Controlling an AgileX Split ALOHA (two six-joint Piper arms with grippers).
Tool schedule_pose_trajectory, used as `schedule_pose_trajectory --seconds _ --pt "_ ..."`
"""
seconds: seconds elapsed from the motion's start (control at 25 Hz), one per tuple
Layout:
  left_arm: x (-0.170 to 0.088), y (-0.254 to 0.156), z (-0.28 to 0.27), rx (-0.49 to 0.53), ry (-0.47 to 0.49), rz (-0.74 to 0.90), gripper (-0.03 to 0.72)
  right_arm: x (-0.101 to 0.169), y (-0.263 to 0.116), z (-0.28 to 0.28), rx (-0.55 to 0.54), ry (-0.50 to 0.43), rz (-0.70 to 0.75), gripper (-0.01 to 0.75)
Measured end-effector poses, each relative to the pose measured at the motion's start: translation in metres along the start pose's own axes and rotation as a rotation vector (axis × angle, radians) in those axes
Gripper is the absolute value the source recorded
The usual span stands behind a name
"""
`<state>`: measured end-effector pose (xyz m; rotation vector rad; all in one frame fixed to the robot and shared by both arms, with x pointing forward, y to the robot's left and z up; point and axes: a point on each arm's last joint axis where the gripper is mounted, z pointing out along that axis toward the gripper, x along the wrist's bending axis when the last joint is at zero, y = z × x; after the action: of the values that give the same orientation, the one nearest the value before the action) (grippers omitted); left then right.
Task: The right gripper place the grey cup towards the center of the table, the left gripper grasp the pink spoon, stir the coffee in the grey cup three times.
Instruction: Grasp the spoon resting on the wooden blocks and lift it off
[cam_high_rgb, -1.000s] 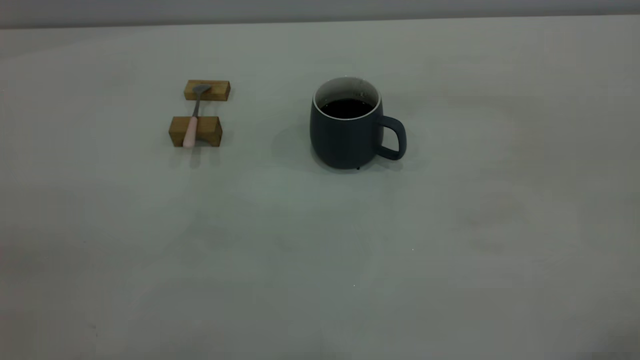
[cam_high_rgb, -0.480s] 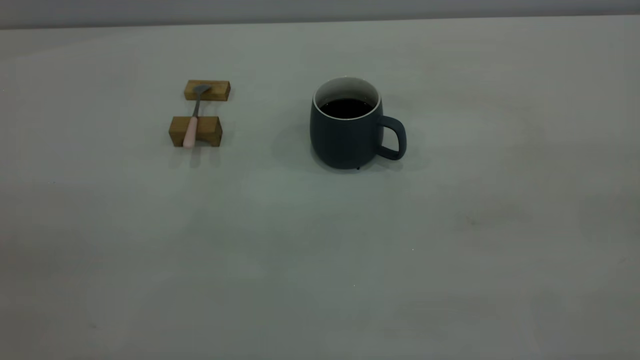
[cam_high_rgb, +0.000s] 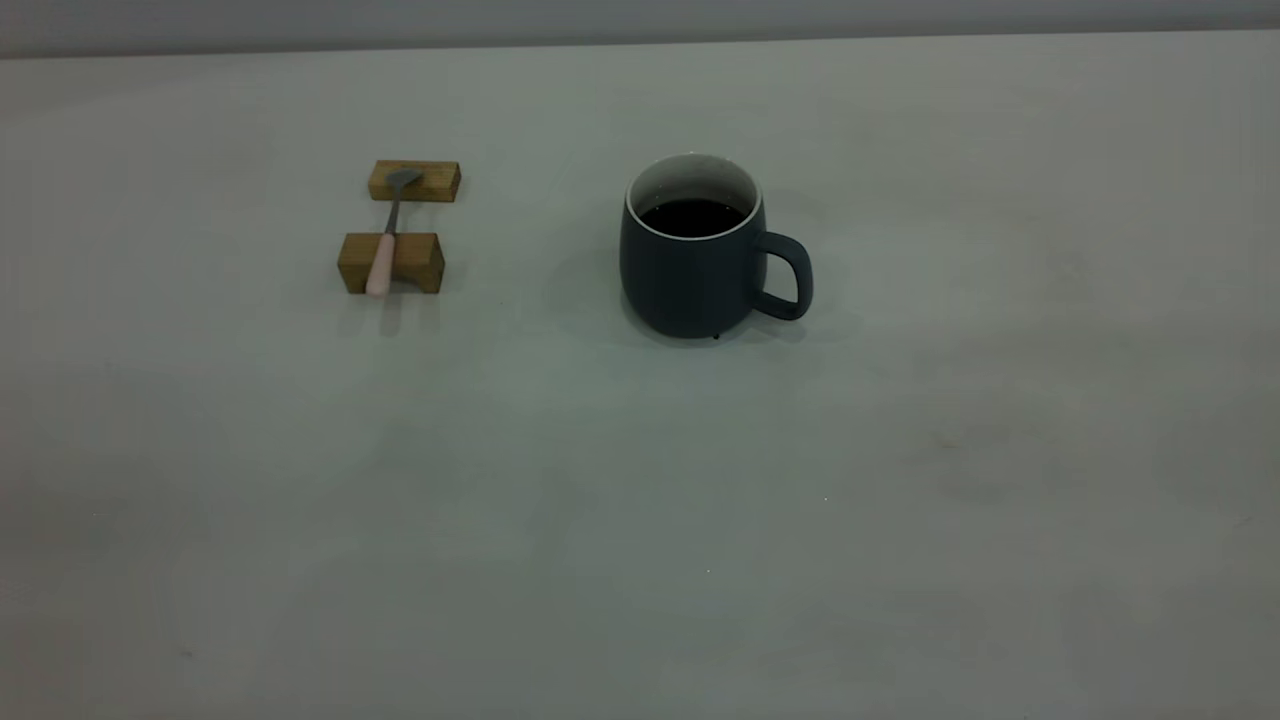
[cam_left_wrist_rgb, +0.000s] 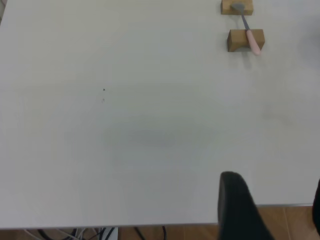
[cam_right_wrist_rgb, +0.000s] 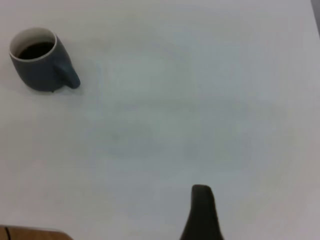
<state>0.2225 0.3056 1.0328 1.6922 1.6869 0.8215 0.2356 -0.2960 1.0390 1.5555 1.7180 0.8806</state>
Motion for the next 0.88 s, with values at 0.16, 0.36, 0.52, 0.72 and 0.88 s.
schedule_pose_trajectory --seconds 0.16,0.36,0.52,0.72,0.88 --pt "0.0 0.0 0.0 0.0 0.0 0.0 0.438 0.0 -0.0006 0.0013 0.002 0.0 0.004 0.633" --pt "0.0 0.0 0.0 0.0 0.0 0.0 0.438 0.0 -0.0005 0.0013 0.001 0.0 0.005 0.61" --pt "0.0 0.0 0.0 0.0 0.0 0.0 0.438 0.0 -0.0005 0.0013 0.001 0.0 0.006 0.552" --pt "0.0 0.0 0.0 0.0 0.0 0.0 0.438 0.0 -0.0005 0.0013 0.001 0.0 0.006 0.475" --pt "0.0 0.0 0.0 0.0 0.0 0.0 0.438 0.0 -0.0005 0.0013 0.001 0.0 0.006 0.418"
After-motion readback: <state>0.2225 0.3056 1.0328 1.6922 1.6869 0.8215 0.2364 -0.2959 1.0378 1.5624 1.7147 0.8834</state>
